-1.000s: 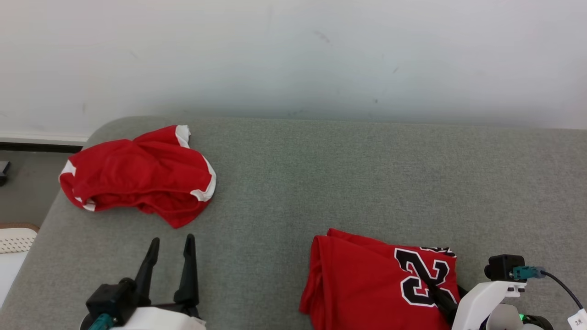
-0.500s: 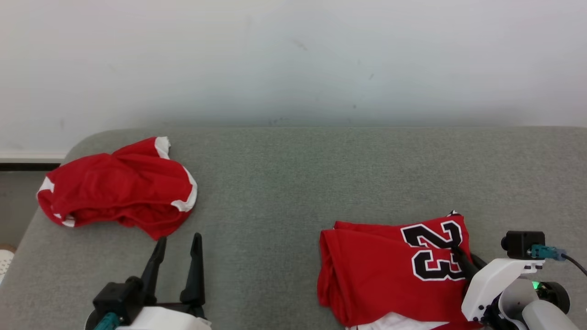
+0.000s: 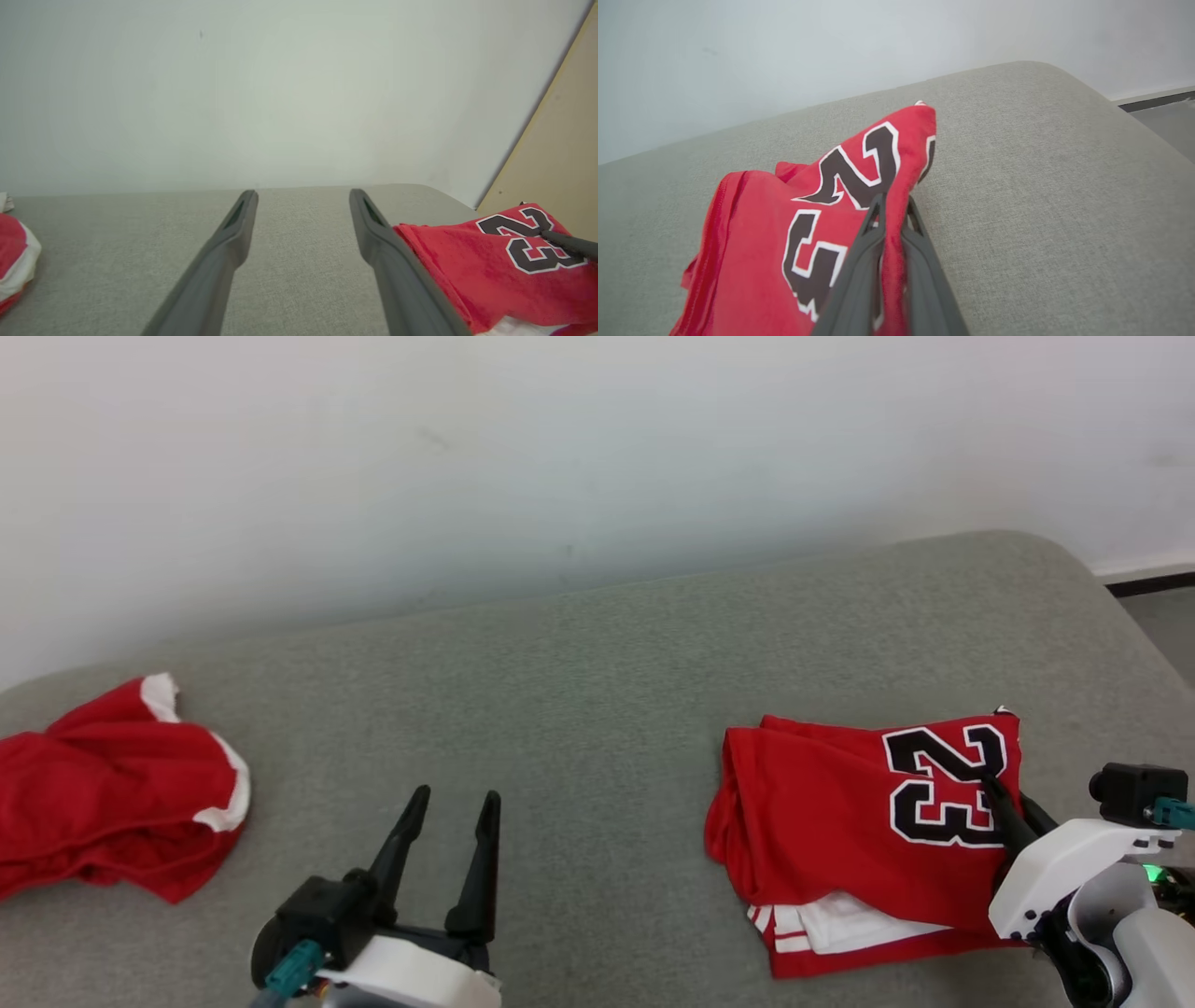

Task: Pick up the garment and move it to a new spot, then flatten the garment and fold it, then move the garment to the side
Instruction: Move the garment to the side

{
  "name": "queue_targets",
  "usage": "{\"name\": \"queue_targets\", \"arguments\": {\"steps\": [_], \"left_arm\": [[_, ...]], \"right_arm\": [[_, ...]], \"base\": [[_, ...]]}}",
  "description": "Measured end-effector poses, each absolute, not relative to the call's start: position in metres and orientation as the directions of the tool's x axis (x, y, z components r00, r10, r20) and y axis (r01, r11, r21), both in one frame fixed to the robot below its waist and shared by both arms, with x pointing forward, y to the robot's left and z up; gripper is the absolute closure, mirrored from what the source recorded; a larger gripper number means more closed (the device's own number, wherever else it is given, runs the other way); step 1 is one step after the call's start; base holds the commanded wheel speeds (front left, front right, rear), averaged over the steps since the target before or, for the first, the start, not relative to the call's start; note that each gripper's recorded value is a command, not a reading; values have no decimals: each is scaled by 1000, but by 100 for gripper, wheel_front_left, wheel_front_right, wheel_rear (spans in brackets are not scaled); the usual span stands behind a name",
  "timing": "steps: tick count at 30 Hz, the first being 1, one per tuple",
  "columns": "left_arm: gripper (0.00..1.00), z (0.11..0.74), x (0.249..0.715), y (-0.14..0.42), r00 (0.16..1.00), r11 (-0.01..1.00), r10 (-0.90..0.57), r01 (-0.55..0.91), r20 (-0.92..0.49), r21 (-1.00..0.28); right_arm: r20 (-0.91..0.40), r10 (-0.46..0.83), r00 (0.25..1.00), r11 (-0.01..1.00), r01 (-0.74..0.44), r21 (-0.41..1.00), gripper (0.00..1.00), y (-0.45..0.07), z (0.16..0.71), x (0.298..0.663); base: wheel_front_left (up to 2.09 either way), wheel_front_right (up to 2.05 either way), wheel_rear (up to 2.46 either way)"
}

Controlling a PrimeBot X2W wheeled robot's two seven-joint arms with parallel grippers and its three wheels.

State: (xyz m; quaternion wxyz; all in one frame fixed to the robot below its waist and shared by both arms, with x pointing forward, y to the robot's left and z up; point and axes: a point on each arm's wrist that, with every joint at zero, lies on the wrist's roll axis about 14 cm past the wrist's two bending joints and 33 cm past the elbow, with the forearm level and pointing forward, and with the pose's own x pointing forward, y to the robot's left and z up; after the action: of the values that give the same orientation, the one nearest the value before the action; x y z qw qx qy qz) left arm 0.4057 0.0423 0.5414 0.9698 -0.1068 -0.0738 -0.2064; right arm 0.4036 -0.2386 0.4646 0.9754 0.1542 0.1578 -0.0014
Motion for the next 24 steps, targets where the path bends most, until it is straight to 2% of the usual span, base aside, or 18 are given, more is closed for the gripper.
{"name": "queue_targets", "arguments": {"steps": [8, 15, 19, 24], "left_arm": [[0, 538, 404, -27, 810, 792, -557, 584, 182, -176], [0, 533, 406, -56, 767, 744, -618, 642, 173, -186], [0, 529, 412, -58, 765, 743, -621, 643, 169, -186], [0, 517, 428, -52, 778, 756, -609, 628, 154, -185]], "right_arm": [[-302, -95, 948, 934, 190, 301, 100, -290, 463, 372], [-316, -144, 938, 922, 243, 302, 100, -305, 457, 361], [-317, -139, 938, 925, 237, 296, 100, -305, 456, 370], [-272, -134, 953, 945, 206, 255, 100, -314, 476, 407]], "base": [[0, 0, 0], [0, 0, 0], [0, 0, 0], [0, 0, 0]]}}
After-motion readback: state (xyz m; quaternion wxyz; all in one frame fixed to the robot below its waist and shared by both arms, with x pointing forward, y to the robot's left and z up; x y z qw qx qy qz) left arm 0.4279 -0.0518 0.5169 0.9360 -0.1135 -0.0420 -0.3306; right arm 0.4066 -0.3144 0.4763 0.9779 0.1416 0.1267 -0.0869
